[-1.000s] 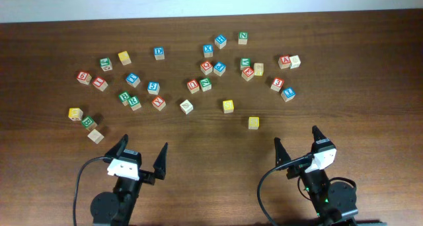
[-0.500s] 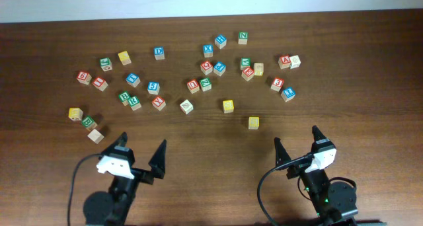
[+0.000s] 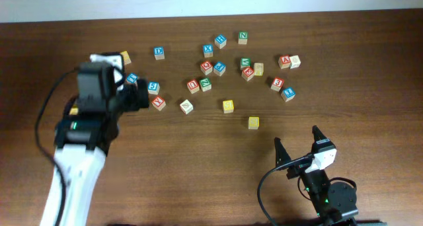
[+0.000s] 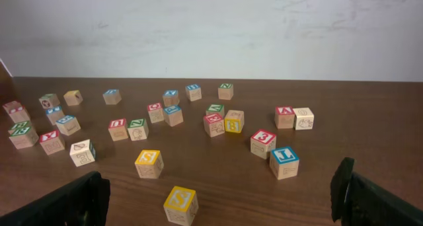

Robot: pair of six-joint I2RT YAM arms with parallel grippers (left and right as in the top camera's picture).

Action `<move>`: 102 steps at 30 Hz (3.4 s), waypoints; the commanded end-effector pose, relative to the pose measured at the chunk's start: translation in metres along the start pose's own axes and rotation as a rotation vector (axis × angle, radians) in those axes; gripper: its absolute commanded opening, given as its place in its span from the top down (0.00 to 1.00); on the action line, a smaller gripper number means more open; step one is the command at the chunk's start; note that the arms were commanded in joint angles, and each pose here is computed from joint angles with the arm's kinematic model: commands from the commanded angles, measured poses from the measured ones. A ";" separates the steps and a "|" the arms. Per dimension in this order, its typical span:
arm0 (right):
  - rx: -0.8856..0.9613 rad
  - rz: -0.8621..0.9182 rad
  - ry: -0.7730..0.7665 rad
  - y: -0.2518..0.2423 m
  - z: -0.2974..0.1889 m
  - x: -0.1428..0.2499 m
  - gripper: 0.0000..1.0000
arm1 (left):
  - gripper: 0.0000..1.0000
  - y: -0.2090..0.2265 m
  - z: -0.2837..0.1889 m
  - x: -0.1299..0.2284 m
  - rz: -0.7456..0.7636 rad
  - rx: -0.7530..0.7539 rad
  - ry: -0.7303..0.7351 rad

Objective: Spell out RSS
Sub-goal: 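Reach the left gripper to the green R block and grasp it, then carry the R block forward and set it down near center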

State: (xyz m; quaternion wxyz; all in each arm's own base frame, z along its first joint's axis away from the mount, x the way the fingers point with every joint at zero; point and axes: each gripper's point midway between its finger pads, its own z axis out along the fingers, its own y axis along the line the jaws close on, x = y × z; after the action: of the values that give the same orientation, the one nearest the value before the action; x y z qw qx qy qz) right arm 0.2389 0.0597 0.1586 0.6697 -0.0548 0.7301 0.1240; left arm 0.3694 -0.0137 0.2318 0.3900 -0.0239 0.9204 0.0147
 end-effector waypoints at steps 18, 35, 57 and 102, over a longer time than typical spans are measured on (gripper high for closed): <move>0.000 0.004 0.001 -0.001 0.000 0.002 0.02 | 0.09 0.026 0.121 0.105 -0.436 -0.328 0.399; 0.000 0.004 0.001 -0.001 0.000 0.002 0.02 | 0.34 0.028 0.162 0.107 -0.541 -0.224 0.398; 0.000 0.004 0.001 -0.001 0.000 0.002 0.02 | 0.57 0.026 0.199 0.127 -0.540 -0.225 0.418; 0.000 0.004 0.001 -0.001 0.000 0.002 0.02 | 1.00 -0.154 0.105 0.171 0.121 0.105 0.458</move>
State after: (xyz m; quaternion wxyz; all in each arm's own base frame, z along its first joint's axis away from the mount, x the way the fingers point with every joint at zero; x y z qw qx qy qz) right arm 0.2389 0.0597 0.1588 0.6700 -0.0549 0.7299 0.1242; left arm 0.3405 -0.1574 0.0411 0.1745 0.0235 0.9842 0.0181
